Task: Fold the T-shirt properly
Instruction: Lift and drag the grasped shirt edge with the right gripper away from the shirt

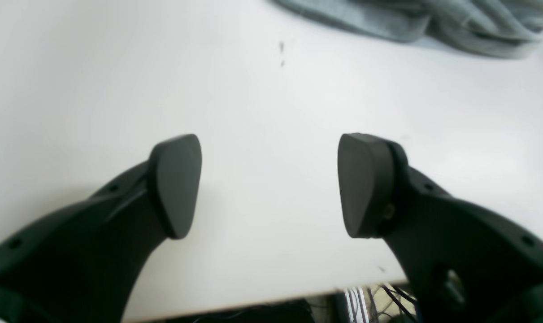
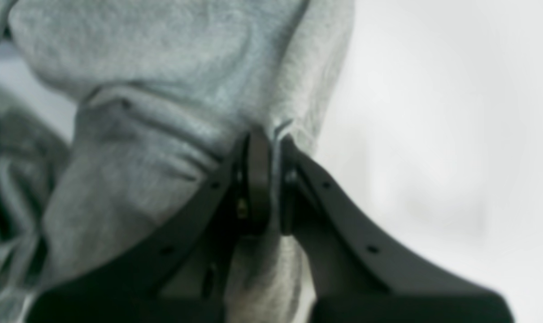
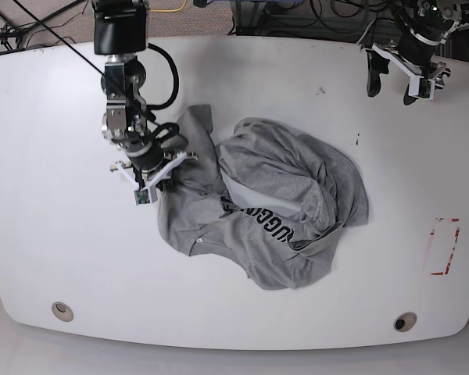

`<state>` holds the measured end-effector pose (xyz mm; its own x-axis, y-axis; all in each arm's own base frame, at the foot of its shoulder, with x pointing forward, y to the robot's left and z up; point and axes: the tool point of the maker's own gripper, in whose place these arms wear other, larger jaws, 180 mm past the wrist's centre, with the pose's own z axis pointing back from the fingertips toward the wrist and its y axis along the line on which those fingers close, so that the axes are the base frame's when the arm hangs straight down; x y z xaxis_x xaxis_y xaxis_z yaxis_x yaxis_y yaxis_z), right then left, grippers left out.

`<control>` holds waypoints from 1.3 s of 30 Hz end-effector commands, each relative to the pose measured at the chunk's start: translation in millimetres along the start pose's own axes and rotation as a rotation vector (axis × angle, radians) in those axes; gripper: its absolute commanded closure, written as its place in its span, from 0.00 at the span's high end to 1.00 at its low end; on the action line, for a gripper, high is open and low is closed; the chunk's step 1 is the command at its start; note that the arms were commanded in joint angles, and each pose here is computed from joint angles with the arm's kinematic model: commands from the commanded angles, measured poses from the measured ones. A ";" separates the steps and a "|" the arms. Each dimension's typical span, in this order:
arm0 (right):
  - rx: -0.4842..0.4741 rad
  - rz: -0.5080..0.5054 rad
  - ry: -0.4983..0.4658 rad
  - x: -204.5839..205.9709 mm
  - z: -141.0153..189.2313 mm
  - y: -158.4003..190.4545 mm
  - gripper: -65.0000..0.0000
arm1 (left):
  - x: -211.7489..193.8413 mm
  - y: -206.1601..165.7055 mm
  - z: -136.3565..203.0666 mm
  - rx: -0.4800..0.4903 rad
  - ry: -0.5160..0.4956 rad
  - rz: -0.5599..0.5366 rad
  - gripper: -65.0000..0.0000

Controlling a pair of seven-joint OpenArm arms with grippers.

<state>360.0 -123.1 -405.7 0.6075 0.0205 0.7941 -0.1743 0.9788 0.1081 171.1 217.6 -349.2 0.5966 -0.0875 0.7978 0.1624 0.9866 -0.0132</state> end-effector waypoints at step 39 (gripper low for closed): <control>0.017 0.018 0.060 -77.4 154.7 40.0 0.61 | 38.1 -0.4 -20.8 -0.082 -0.008 -0.140 0.68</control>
<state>177.6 -121.7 -388.0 0.7001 0.0526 0.7121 -0.1797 0.9782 0.1045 206.5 210.1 -341.4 0.5888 -0.2132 0.7796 0.2983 0.9538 0.0355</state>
